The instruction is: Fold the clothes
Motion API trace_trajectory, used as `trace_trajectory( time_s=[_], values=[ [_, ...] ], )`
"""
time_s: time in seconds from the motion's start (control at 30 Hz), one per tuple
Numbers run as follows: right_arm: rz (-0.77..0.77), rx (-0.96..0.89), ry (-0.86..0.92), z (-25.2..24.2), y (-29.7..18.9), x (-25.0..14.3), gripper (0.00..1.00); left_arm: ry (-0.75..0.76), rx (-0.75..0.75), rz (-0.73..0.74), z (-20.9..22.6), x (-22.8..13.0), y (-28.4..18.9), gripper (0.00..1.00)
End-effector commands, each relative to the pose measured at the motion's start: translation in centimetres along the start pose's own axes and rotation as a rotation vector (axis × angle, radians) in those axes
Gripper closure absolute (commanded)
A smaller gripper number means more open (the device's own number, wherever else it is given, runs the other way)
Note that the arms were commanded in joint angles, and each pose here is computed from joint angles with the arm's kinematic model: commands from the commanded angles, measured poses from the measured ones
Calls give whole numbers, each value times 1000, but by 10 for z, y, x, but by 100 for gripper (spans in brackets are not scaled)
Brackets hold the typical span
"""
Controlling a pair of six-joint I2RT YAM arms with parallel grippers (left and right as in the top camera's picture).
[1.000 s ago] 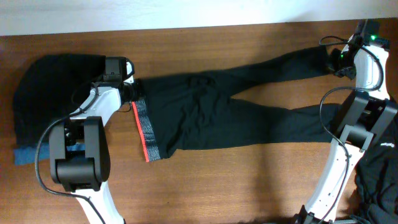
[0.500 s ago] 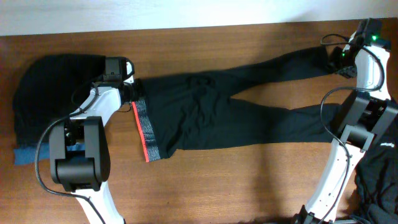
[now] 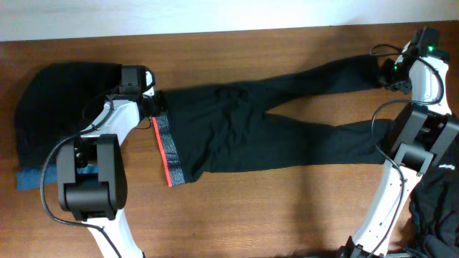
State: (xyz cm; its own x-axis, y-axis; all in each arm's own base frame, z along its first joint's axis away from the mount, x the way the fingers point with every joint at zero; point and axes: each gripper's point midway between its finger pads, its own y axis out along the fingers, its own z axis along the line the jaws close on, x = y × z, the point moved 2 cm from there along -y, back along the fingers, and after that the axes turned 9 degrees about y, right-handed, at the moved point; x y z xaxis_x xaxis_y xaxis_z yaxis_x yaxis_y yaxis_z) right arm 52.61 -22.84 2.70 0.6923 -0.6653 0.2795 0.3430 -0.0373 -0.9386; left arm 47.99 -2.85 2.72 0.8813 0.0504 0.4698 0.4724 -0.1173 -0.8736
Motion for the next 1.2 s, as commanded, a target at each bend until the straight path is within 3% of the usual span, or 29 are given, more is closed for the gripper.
trace_trajectory(
  time_s=[0.0, 0.3, 0.53, 0.63, 0.7, 0.8, 1.17],
  values=[
    [-45, 60, -18, 23, -29, 12, 96, -13, 5, 125, 5, -40, 23, 81],
    [-261, 146, -28, 74, -137, 51, 96, -13, 5, 126, 5, -40, 23, 81],
    [-383, 137, 77, 75, -146, 76, 96, -12, 5, 126, 5, -40, 24, 81],
    [-397, 142, 107, 75, -135, 82, 68, -12, 4, 126, 5, -40, 24, 81],
    [-387, 137, 107, 74, -123, 81, 57, -13, 1, 126, 4, -40, 24, 81],
    [-324, 107, 111, 67, -93, 71, 32, -13, -3, 126, 3, -40, 23, 81],
    [-178, 13, 27, 43, -65, 42, 29, -13, -2, 125, 4, -40, 24, 81]
  ],
)
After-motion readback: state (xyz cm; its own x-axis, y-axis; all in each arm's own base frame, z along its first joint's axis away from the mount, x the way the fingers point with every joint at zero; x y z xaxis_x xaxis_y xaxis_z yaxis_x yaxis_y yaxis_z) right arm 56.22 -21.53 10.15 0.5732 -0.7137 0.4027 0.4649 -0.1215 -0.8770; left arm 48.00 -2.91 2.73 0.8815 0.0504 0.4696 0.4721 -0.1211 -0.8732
